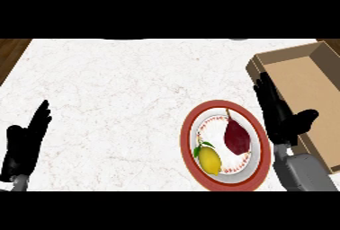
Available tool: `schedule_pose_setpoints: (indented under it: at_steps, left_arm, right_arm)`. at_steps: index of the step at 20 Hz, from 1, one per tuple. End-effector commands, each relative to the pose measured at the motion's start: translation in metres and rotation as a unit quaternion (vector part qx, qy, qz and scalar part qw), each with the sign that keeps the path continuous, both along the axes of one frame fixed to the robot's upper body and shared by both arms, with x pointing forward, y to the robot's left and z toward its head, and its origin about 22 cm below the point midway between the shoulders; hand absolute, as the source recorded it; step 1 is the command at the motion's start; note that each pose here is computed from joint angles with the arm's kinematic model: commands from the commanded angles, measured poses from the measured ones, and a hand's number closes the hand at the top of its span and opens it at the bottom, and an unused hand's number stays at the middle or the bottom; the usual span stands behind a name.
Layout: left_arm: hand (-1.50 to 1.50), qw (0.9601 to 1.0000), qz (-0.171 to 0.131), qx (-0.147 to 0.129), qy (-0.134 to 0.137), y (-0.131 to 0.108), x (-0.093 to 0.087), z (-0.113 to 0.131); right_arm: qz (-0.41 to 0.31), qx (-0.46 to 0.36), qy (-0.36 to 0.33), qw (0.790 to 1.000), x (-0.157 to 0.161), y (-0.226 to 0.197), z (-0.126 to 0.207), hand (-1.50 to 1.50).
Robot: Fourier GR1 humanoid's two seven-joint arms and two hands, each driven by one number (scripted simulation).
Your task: Pick the pear from the plate and place it in the cardboard box
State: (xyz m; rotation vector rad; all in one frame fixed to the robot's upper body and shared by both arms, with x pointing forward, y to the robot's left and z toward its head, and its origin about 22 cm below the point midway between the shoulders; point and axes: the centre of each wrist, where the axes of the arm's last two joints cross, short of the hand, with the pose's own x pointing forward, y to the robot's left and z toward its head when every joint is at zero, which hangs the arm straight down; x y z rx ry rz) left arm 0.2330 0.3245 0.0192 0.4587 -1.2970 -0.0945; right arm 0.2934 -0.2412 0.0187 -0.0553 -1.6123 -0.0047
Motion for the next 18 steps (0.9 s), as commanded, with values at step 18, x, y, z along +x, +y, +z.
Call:
schedule_pose_setpoints:
  at_steps: [18]
  left_arm:
    - [0.00, 0.9795, -0.061, -0.177, -0.075, 0.004, 0.017, 0.035]
  right_arm:
    - [0.093, -0.095, -0.211, 0.969, -0.037, -0.128, 0.065, -1.50]
